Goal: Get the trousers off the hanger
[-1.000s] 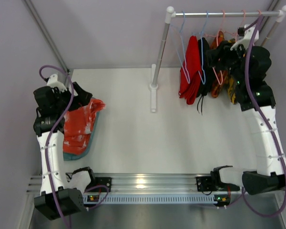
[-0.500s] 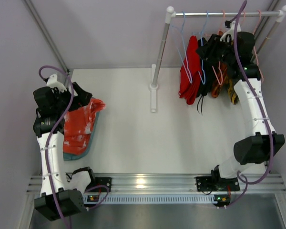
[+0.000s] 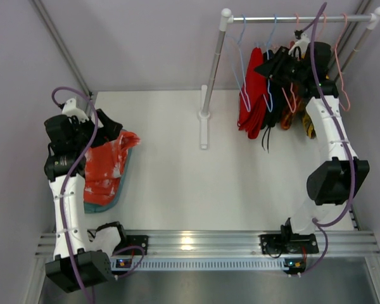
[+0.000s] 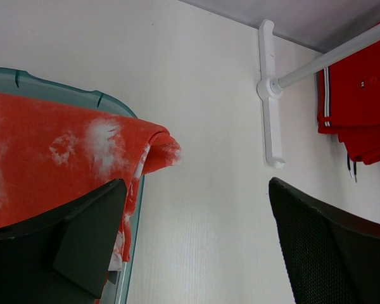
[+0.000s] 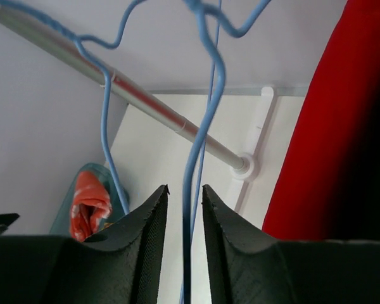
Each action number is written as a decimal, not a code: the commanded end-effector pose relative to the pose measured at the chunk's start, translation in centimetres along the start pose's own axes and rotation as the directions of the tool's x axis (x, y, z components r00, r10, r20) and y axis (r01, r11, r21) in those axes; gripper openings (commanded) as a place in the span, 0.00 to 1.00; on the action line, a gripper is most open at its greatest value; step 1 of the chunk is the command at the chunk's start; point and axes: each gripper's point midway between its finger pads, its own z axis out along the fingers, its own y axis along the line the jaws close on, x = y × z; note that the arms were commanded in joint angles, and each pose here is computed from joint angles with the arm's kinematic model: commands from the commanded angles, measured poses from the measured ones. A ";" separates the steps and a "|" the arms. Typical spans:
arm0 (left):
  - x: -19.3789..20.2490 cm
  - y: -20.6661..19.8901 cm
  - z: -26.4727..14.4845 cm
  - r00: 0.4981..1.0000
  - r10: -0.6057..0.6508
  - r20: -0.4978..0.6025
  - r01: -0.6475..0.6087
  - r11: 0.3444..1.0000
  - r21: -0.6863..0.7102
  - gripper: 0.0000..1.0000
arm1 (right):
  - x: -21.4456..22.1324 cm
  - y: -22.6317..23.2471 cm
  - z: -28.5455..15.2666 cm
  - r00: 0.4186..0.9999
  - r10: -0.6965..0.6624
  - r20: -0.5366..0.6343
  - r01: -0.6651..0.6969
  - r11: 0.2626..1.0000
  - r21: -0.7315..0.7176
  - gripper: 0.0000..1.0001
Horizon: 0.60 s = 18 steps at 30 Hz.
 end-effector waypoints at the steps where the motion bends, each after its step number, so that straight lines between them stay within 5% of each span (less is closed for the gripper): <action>1: -1.1 -0.2 0.3 0.999 0.014 0.040 -0.014 1.000 0.010 0.98 | -3.0 0.1 -0.8 0.994 0.078 0.077 -0.071 0.994 -0.083 0.27; 10: -0.8 0.0 0.5 0.999 0.010 0.031 -0.010 1.000 0.006 0.98 | -4.0 1.4 -1.2 0.990 0.124 0.073 -0.106 0.972 -0.211 0.16; 18: -1.0 -0.1 0.3 0.999 0.015 0.033 -0.016 1.000 0.007 0.99 | -3.4 1.8 -0.9 0.989 0.145 0.034 -0.131 0.957 -0.260 0.18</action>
